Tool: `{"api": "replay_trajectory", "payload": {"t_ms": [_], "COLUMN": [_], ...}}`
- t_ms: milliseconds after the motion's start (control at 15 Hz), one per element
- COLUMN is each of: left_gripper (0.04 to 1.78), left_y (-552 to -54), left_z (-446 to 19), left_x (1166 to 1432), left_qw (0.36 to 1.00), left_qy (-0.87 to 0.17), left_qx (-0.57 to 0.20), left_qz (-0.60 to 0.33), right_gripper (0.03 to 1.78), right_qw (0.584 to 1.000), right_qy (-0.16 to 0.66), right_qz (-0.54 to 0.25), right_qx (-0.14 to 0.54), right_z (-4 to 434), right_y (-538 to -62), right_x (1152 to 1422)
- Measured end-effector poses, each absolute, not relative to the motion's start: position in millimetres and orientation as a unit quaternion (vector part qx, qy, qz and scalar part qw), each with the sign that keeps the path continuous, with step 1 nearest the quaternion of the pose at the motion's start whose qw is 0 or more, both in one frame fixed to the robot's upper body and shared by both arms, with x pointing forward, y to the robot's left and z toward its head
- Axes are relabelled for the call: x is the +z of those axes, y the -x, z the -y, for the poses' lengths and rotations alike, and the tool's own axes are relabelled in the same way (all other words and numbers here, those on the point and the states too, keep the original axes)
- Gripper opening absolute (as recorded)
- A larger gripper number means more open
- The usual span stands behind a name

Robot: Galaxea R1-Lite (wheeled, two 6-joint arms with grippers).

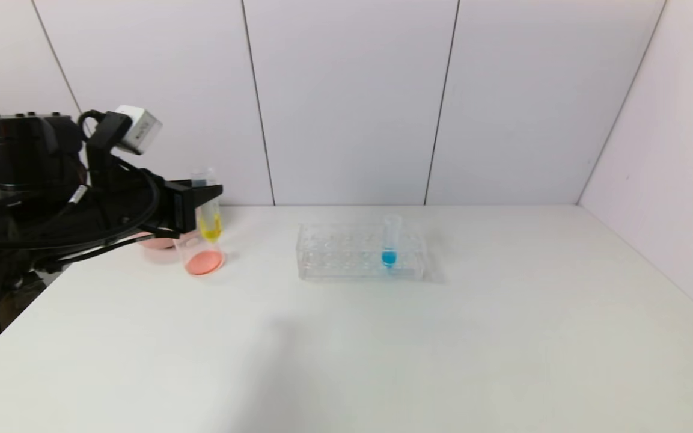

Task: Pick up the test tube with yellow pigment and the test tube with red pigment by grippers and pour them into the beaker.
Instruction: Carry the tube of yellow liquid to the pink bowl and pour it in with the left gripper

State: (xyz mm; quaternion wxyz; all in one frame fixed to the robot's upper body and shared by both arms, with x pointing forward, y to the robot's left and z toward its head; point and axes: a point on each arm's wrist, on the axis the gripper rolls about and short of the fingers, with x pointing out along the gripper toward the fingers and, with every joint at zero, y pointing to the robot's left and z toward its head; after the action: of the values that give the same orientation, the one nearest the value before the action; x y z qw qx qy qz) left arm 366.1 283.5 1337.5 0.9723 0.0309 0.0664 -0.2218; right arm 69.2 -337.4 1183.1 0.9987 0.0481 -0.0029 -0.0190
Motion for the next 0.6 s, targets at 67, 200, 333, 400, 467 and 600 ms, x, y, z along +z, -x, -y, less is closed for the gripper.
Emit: {"api": "replay_trajectory", "payload": {"t_ms": [67, 200, 333, 400, 467, 600], "left_gripper": [0.43, 0.43, 0.43, 0.43, 0.43, 0.43], "left_y": [-364, -360, -359, -360, -362, -368], "left_z": [-301, -331, -355, -364, -371, -379], "left_x": [1337, 1334, 1333, 1333, 1333, 1336], "left_qw": [0.972, 0.970, 0.966, 0.962, 0.959, 0.953], "left_qy": [-0.034, -0.047, -0.073, -0.091, -0.106, -0.129], "left_qx": [-0.222, -0.226, -0.230, -0.233, -0.234, -0.234], "left_qz": [-0.069, -0.080, -0.096, -0.109, -0.121, -0.146], "right_gripper": [1.71, 1.71, 1.71, 1.71, 1.71, 1.71], "right_qw": [0.999, 0.999, 0.999, 0.999, 0.999, 0.999], "right_qy": [-0.048, -0.048, -0.048, -0.048, -0.048, -0.048], "right_qz": [0.003, 0.003, 0.003, 0.003, 0.003, 0.003], "right_qx": [-0.019, -0.019, -0.019, -0.019, -0.019, -0.019], "right_z": [337, 337, 337, 337, 337, 337], "right_y": [-69, -69, -69, -69, -69, -69], "right_x": [1183, 1183, 1183, 1183, 1183, 1183]}}
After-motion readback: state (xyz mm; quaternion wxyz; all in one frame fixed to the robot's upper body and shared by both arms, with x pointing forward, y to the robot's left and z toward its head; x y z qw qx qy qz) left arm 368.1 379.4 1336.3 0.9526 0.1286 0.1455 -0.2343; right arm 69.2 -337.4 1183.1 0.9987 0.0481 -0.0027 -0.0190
